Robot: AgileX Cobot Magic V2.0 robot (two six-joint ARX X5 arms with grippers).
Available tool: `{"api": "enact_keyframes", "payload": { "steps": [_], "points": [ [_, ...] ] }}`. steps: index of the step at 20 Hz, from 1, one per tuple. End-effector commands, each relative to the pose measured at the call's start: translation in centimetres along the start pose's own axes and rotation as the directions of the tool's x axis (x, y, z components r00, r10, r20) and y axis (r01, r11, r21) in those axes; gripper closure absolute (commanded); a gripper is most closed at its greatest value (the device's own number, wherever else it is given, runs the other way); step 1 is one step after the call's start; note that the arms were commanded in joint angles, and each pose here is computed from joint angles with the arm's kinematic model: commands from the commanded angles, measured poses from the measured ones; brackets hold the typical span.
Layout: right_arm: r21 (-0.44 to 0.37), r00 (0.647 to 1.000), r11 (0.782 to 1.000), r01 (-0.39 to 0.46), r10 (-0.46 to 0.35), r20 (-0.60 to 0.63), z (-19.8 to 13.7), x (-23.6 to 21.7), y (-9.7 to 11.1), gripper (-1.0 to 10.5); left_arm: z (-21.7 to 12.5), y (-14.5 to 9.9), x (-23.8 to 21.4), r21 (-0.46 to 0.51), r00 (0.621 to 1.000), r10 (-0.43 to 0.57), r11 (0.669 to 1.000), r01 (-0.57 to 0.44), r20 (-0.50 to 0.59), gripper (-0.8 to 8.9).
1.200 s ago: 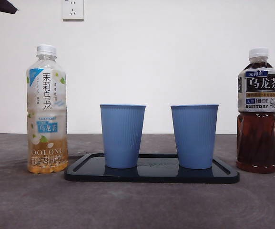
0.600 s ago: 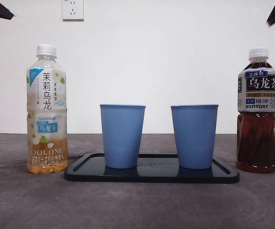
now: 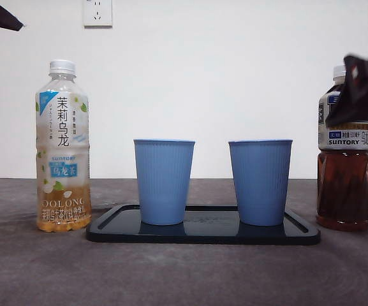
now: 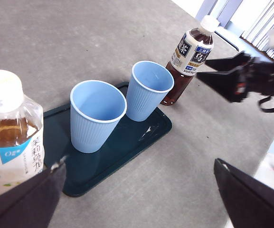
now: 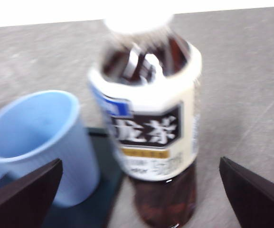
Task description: Pour the drink into the cup
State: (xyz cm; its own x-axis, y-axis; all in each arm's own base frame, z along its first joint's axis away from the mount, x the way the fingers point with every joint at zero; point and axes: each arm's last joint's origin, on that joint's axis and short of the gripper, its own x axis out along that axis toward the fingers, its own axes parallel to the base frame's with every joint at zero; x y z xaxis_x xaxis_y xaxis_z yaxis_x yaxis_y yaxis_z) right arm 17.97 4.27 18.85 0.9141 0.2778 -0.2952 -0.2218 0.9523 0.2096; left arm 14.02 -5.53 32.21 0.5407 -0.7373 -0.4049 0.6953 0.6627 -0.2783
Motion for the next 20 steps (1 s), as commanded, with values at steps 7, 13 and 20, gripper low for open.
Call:
{"api": "enact_keyframes", "payload": {
  "steps": [7,13,20],
  "points": [
    [-0.012,0.992,1.0,-0.008,0.009,0.123,-1.1,3.6,-0.5,3.9,0.6,-0.4,0.0,0.025,1.0,-0.02,0.999,0.02,0.011,3.15],
    [-0.006,0.986,1.0,0.03,-0.029,0.162,-1.8,4.8,-0.8,4.5,0.5,-0.4,0.0,0.029,1.0,-0.024,0.999,0.023,0.009,3.15],
    [-0.006,0.981,1.0,0.031,-0.029,0.19,-2.2,5.5,-1.0,6.6,0.5,-0.4,0.0,0.032,1.0,-0.024,0.999,0.023,0.009,3.15]
  ]
}}
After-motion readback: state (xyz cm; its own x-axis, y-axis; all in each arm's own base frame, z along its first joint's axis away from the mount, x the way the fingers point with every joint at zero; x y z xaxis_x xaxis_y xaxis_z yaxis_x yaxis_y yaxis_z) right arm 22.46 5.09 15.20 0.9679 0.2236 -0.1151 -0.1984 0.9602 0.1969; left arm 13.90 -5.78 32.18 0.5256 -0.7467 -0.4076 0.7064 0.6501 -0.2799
